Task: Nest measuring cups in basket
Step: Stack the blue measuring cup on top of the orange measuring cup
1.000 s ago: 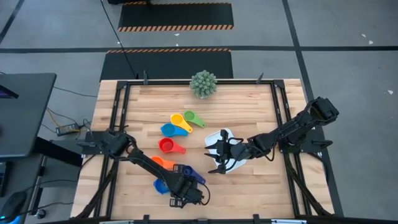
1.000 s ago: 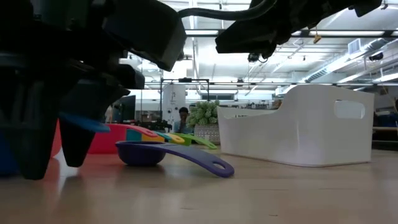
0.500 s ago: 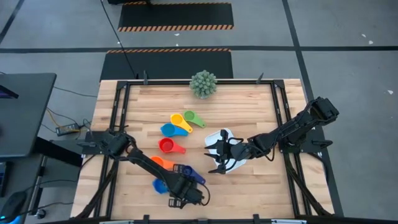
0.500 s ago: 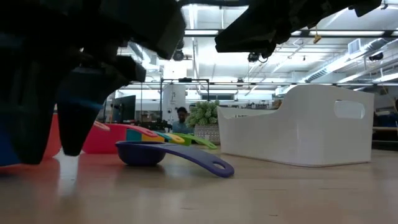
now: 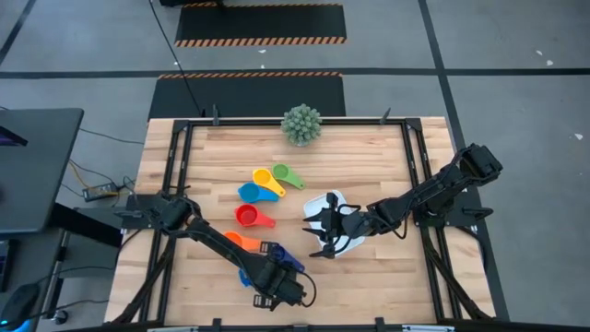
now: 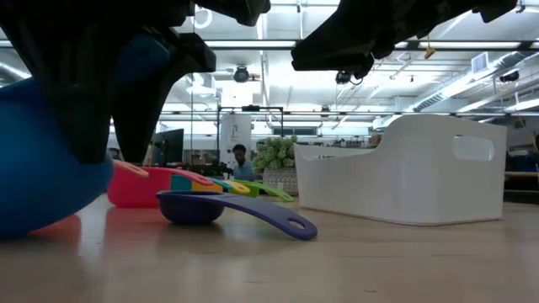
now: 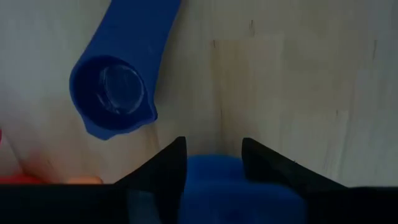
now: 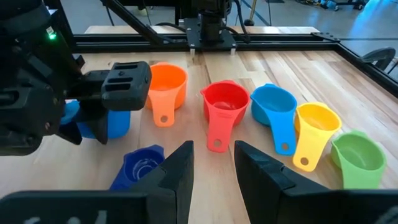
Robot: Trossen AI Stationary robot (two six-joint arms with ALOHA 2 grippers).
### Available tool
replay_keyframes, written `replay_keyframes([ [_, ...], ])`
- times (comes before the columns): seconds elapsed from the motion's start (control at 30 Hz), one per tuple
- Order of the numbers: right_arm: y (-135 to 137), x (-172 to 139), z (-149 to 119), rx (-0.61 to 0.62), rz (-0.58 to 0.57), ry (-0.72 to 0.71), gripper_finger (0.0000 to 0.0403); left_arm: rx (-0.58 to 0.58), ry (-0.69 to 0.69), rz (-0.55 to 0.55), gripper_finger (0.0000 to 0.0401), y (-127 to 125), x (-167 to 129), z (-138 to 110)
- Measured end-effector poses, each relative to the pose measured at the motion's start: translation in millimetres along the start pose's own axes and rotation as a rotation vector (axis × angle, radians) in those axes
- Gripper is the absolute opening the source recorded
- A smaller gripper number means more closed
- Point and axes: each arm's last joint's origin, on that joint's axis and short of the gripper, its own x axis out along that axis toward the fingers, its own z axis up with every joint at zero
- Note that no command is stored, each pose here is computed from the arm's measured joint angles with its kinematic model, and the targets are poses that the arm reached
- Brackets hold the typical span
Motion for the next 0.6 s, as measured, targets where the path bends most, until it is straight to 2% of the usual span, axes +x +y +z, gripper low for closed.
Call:
replay_keyframes([
  [0.23, 3, -1, 0, 0.002, 0.01, -0.007, 0.0123, 0.033, -0.1, -0.018, 0.0157, -3, 0, 9],
  [0.43, 11, -5, -1, -0.01, 0.035, -0.007, 0.0123, 0.05, -0.178, 0.015, 0.0145, -5, -1, 14],
  [0.6, 15, -7, -2, -0.012, 0.048, -0.007, 0.0123, 0.053, -0.202, 0.005, 0.0144, -8, -2, 15],
])
